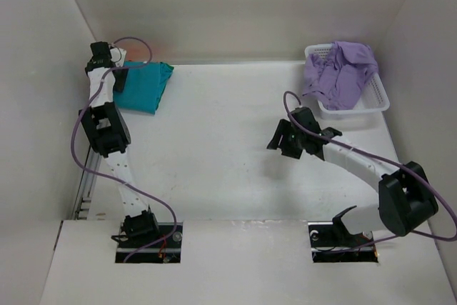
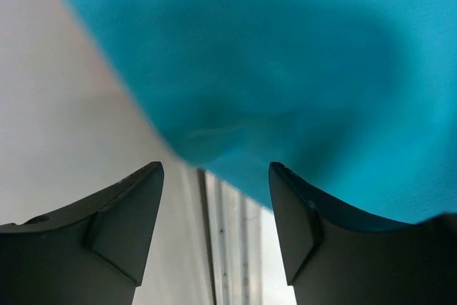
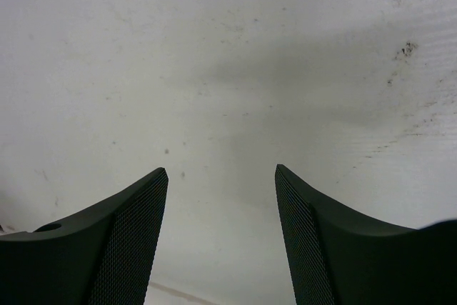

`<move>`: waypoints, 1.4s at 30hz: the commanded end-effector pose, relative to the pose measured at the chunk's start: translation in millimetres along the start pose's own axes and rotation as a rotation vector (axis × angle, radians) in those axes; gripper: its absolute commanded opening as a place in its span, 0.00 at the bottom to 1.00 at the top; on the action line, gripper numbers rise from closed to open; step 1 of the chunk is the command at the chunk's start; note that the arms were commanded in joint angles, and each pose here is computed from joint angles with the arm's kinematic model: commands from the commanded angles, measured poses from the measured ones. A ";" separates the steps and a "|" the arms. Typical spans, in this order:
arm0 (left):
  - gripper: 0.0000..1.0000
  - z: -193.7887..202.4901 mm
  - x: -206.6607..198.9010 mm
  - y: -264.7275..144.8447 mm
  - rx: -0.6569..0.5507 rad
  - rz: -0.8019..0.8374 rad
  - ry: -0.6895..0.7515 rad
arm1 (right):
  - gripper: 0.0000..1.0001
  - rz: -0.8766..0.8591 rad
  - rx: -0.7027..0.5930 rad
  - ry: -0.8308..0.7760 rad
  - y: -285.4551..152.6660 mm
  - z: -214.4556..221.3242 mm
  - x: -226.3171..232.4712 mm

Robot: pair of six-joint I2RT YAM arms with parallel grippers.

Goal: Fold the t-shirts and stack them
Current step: Put the neatly folded tshirt into the corner of the board with the left arm, then grab crumpled tshirt from the corner of the board with the right arm

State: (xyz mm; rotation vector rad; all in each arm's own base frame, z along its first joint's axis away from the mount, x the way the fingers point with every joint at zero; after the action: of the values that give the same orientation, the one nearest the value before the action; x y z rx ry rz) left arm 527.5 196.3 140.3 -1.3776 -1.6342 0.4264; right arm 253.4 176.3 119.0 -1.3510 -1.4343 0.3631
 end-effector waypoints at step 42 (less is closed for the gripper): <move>0.66 -123.4 -152.9 -42.9 -0.253 -0.062 0.188 | 0.68 0.565 -0.628 0.292 42.0 -359.8 -141.0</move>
State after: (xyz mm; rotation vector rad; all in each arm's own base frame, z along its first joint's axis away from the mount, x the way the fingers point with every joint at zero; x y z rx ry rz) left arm 577.9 1.7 153.2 -1.5850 -1.5222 0.1769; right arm 535.8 -83.0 141.3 -2.1646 -0.9656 0.0692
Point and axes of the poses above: each gripper's point midway between its finger pads, its own y axis out along the fingers, its own x axis along the line the jaws close on, z = x × y, the point moved 5 cm from there along -y, back along the fingers, and after that the axes turned 2 degrees about y, right-handed, at the moved point
